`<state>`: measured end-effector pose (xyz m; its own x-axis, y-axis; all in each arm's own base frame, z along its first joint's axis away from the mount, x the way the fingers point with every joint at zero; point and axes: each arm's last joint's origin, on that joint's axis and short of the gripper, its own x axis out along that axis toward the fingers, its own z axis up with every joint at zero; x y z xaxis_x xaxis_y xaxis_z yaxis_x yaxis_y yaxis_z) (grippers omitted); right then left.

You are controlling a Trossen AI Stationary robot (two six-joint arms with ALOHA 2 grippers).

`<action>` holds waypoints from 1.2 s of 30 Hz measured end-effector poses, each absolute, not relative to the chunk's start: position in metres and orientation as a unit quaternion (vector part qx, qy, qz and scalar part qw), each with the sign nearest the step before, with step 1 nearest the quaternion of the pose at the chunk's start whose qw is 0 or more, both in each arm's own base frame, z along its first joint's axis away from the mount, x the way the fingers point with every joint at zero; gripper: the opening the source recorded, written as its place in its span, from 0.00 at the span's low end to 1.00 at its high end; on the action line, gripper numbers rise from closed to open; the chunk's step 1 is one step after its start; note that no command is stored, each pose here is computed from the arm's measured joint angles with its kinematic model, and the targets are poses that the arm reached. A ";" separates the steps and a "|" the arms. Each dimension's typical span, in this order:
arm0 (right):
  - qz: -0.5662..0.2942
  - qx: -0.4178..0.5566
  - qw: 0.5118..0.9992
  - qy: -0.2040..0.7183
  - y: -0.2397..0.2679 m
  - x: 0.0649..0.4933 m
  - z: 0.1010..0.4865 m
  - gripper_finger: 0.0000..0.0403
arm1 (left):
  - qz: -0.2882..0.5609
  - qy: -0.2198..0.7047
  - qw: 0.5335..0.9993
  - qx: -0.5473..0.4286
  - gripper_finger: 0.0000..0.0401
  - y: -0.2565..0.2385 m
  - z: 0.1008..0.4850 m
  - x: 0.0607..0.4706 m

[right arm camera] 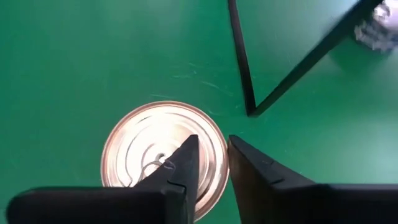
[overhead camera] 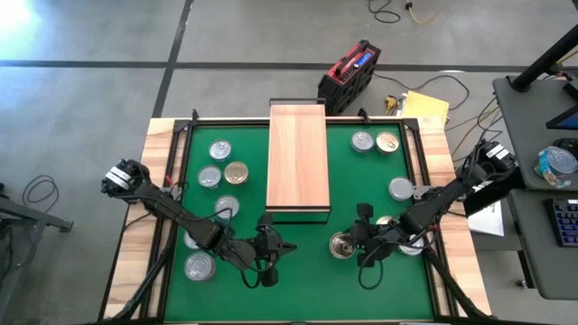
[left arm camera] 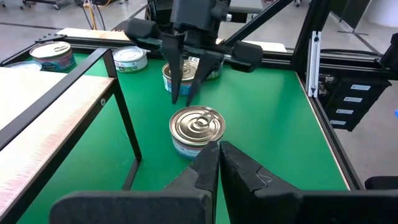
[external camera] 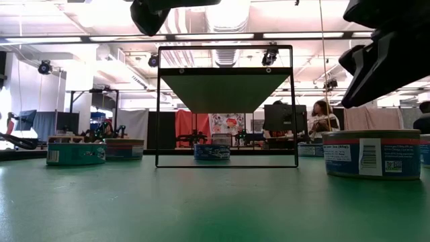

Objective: Stack canned seafood by type on shelf
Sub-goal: Put the bottom center dark blue tuna can on the shelf

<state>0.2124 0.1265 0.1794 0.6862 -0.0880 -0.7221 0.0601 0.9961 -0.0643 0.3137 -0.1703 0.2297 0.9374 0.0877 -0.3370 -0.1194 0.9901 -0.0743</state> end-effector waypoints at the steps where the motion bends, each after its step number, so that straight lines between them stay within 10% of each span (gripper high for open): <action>1: -0.045 -0.005 0.918 0.394 0.126 0.212 0.179 0.22 | 0.053 0.169 0.983 -0.047 0.00 -0.170 0.230 0.314; 18: -0.109 0.035 0.905 0.410 0.125 0.215 0.164 0.90 | 0.052 0.170 0.983 -0.043 0.00 -0.170 0.229 0.314; 36: -0.092 0.023 0.892 0.442 0.127 0.218 0.152 0.94 | 0.053 0.169 0.983 -0.047 0.00 -0.170 0.230 0.313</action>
<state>0.2179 0.1273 0.1516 0.5930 -0.1435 -0.7923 0.1836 0.9822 -0.0405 0.3135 -0.1701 0.2296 0.9369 0.0887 -0.3380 -0.1206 0.9899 -0.0746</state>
